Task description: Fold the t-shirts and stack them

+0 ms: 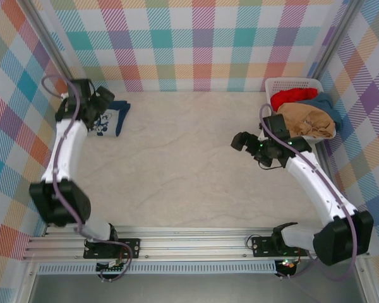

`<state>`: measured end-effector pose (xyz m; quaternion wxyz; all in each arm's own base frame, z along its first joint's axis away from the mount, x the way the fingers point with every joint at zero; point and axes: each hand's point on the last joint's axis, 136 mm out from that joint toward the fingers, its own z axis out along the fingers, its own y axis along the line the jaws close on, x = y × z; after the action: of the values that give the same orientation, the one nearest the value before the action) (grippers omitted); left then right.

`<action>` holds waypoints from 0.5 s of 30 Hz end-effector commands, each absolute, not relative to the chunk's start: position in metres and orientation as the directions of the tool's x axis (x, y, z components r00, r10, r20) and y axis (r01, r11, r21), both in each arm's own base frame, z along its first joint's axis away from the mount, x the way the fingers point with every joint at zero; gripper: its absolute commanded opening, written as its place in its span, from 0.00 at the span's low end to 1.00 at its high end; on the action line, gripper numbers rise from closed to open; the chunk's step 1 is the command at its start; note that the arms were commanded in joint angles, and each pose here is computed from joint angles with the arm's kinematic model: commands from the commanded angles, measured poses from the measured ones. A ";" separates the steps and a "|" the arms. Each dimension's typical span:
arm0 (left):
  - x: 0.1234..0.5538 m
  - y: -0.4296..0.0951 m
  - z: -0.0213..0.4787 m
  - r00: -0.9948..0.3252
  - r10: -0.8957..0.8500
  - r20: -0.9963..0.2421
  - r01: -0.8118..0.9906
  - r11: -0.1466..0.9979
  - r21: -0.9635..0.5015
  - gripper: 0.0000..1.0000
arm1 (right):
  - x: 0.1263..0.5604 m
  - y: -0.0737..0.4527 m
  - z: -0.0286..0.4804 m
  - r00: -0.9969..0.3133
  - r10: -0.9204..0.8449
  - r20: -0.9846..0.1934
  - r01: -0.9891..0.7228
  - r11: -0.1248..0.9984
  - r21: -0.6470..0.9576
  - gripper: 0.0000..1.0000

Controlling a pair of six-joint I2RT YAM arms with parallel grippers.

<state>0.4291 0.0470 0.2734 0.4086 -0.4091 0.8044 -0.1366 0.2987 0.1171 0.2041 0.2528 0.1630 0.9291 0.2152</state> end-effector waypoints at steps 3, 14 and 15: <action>0.355 0.057 0.230 -0.320 -0.745 -0.585 -0.620 0.631 -0.466 1.00 | 0.297 0.061 0.232 -0.668 0.411 -0.620 0.265 0.911 0.317 1.00; 0.299 0.056 0.144 -0.477 -0.195 -0.857 -0.414 0.910 0.023 1.00 | 0.321 -0.007 0.165 -0.432 0.038 -0.901 0.284 0.954 -0.096 1.00; 0.304 0.047 0.138 -0.465 -0.204 -0.861 -0.378 0.926 -0.014 1.00 | 0.324 -0.005 0.149 -0.489 0.027 -0.872 0.248 0.962 -0.109 1.00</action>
<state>0.2816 0.0647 0.1391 0.4516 -0.2533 0.8488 0.1072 0.2933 0.0042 0.1268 0.4371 0.1092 0.8896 -0.0751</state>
